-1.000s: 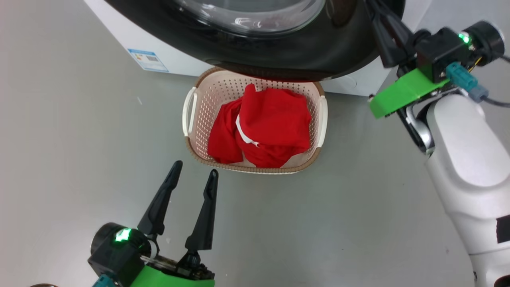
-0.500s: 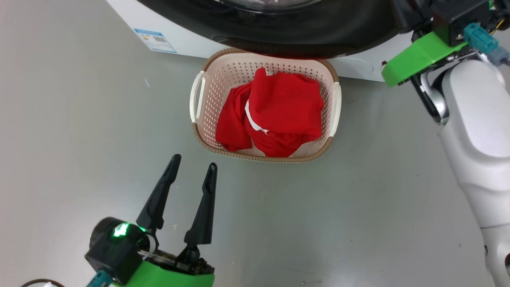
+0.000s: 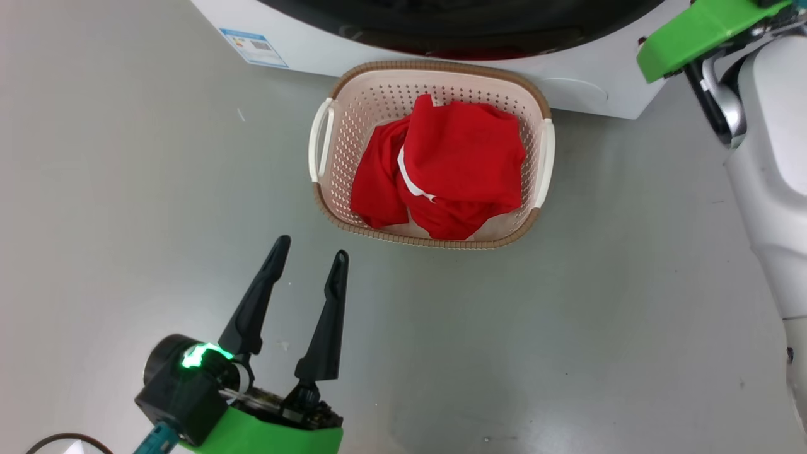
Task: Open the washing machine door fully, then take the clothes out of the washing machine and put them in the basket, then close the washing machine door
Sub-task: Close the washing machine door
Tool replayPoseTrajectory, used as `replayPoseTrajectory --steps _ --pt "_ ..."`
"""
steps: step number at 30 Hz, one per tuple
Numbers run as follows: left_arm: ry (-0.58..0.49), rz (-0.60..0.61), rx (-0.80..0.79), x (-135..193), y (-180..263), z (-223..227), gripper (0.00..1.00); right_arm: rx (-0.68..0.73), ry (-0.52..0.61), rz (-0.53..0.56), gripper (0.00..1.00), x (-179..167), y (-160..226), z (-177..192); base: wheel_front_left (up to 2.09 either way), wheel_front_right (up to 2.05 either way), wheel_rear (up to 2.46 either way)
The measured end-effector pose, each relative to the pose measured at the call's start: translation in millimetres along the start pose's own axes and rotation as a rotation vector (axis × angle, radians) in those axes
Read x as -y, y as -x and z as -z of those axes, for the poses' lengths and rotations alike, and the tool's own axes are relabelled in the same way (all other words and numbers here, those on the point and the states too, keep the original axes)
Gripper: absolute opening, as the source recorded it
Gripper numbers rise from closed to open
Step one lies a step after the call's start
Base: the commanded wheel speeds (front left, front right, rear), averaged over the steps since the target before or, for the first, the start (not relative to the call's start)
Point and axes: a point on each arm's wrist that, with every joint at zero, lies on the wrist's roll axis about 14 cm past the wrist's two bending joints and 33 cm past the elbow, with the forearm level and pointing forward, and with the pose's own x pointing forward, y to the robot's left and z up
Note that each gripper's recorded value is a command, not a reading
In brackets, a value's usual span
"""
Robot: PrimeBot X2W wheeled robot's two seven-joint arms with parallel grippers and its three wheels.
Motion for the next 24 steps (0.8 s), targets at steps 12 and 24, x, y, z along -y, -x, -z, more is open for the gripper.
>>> replayPoseTrajectory --steps 12,24 --pt "-0.008 0.001 0.010 -1 -4 -3 1.00 -0.014 0.014 -0.003 0.00 1 -9 6 0.00 0.00 0.00" --pt "0.026 0.013 0.030 5 -4 -9 1.00 -0.007 0.009 0.024 0.00 6 -1 -7 0.00 0.00 0.00"
